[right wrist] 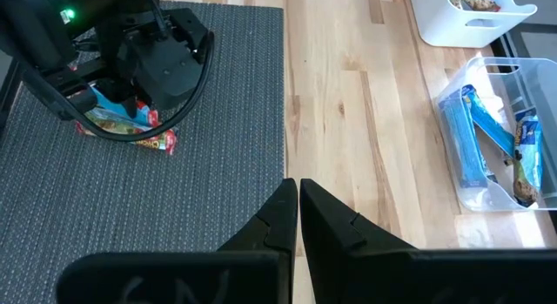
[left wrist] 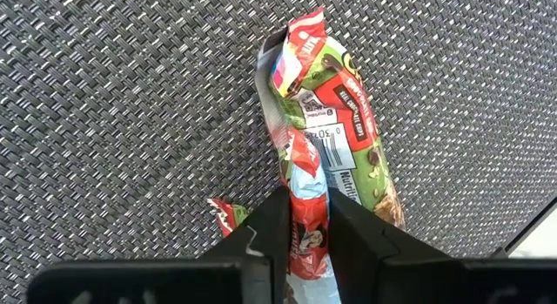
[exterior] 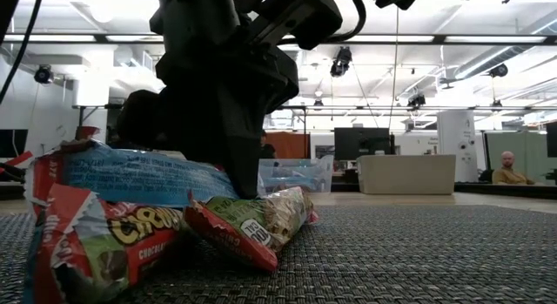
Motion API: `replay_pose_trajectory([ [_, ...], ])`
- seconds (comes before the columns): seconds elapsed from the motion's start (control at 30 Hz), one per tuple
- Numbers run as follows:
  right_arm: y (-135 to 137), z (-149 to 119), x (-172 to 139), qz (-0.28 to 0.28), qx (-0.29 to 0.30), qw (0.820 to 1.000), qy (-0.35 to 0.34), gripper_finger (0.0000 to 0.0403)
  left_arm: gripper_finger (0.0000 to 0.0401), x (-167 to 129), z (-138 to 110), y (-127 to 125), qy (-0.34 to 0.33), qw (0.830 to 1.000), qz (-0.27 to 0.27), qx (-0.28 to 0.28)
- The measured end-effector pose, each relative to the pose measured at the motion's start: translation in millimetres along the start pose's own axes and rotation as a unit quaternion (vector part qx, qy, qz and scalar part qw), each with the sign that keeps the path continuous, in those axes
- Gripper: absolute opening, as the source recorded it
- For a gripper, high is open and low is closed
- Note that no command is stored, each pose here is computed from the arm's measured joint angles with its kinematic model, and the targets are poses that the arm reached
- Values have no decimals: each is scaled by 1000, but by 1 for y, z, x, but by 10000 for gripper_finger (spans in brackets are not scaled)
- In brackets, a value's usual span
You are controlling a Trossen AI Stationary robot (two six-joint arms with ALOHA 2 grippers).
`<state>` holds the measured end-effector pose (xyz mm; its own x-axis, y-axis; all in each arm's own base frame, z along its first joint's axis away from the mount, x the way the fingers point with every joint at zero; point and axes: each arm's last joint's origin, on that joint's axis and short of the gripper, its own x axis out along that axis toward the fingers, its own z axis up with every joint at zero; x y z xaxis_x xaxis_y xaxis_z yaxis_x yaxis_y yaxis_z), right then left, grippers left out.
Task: Pick and place Granola Bars by type
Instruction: Put the red granola bar into the white bin
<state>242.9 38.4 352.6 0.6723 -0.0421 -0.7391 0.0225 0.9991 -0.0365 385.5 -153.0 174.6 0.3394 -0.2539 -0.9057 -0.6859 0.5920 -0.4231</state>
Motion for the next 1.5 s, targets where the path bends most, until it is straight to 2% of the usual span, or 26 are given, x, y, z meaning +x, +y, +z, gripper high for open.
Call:
replay_pose_trajectory([
  [0.73,0,0,0,0,0,1000,0,9,53,-5,3,-2,0,1000,-6,1],
  [1.17,0,0,0,0,0,1000,1,9,53,-29,14,1,-12,1000,-16,14],
  [1.5,0,0,0,1,-1,1000,1,9,53,-66,27,10,-28,999,-15,28],
])
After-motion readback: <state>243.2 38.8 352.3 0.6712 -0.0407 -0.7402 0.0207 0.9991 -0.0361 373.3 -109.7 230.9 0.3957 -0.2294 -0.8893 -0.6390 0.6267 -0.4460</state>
